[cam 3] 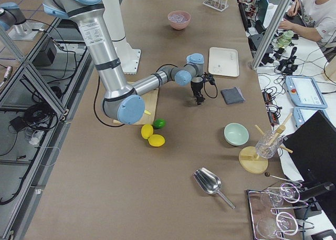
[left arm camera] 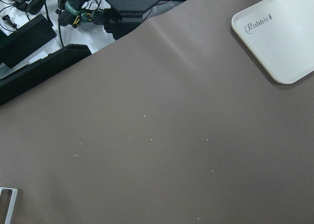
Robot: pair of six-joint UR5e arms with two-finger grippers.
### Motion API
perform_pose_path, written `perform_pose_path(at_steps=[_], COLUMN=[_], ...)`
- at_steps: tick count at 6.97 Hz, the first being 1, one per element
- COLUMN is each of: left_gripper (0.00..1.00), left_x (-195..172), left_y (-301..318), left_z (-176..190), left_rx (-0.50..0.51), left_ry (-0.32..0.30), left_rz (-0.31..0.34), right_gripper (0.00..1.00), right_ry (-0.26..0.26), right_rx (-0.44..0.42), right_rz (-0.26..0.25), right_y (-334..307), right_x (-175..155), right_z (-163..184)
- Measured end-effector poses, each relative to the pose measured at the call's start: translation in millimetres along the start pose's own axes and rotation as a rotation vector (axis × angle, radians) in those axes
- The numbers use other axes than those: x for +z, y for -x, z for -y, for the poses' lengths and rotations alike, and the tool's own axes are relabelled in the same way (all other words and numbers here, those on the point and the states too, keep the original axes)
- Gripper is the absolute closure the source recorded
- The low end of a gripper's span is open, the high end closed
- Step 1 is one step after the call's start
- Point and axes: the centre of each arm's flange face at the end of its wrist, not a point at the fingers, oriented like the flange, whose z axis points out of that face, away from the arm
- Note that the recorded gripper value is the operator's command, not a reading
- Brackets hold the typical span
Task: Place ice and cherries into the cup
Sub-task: 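Lower the right gripper onto the dark cherries and grasp their stem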
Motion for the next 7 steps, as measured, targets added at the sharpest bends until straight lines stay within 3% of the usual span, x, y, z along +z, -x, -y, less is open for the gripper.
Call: perform_pose_path(at_steps=[2, 7], left_gripper=[0.02, 0.02], left_x=[1, 6], left_y=[1, 7], left_z=[-4, -29], left_rx=[0.003, 0.018], left_ry=[-0.003, -0.018], left_rz=[0.0, 0.001], right_gripper=[1.0, 1.0], right_ry=[-0.004, -0.013], right_rx=[-0.001, 0.003], right_rz=[0.008, 0.012], right_y=[5, 4], right_x=[-4, -8], right_z=[4, 8])
